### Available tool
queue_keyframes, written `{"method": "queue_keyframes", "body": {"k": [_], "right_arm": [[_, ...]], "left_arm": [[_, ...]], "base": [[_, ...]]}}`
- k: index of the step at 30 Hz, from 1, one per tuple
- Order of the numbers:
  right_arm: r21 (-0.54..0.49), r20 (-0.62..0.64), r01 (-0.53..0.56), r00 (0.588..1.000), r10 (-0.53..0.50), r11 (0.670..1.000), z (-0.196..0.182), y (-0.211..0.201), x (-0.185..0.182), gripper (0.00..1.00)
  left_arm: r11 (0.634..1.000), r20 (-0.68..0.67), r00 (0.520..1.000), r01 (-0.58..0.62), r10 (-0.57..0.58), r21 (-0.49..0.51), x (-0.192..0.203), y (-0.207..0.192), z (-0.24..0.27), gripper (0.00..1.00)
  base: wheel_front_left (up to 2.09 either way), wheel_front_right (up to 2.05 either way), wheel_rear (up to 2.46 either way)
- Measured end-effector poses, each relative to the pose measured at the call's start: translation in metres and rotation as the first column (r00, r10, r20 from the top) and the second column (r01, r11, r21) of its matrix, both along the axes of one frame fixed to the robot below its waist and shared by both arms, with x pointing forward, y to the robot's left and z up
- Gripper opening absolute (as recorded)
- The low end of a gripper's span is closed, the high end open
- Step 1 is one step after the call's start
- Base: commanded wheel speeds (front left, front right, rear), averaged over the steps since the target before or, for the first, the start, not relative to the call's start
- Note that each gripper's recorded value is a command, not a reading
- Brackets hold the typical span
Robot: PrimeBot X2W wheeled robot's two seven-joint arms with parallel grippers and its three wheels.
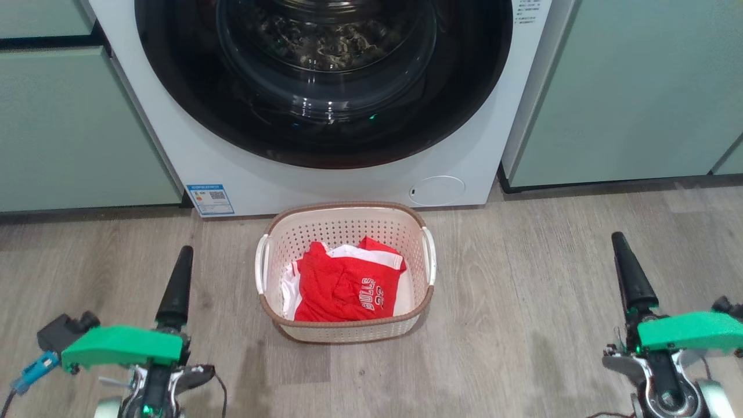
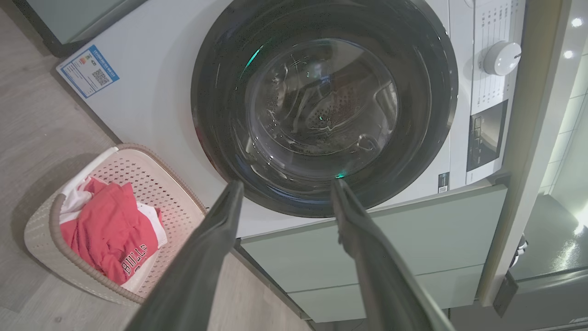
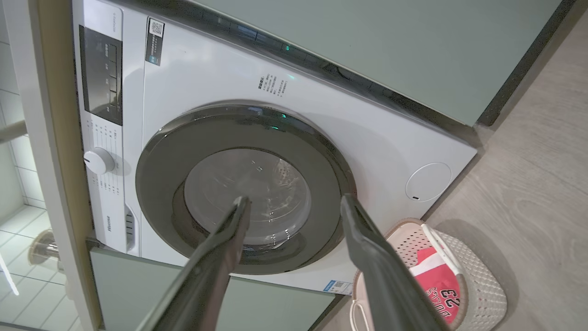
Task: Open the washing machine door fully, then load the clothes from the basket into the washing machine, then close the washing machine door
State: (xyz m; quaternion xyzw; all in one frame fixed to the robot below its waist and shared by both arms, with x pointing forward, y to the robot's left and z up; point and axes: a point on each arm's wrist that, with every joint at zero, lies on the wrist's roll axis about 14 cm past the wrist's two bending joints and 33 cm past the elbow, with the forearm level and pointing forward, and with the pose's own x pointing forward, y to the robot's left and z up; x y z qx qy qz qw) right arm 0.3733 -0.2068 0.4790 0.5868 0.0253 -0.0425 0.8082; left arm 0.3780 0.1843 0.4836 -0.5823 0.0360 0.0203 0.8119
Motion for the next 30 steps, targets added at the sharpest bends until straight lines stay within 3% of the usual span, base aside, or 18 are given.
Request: {"method": "queue_keyframes", "body": {"k": [6,14,30], "right_arm": [[-0.151,0.043,-0.02,0.999,0.026,0.988,0.017,0.003,0.007,1.0],[-0.312,0.042,-0.068,0.995,0.085,0.948,0.022,0.013,0.014,1.0],[-0.483,-0.011,-0.095,0.995,0.102,0.87,0.007,0.018,0.013,1.0]], "left_arm": [[0.99,0.037,0.999,0.012,-0.018,0.141,0.007,0.0,0.014,1.0],[0.957,0.019,0.999,0.029,-0.036,0.288,0.009,-0.004,0.012,1.0],[0.858,-0.005,0.998,0.057,-0.063,0.51,0.014,-0.01,0.008,1.0]], "base": [[0.0,0.0,0.0],[0.0,0.0,0.0],[0.0,0.0,0.0]]}}
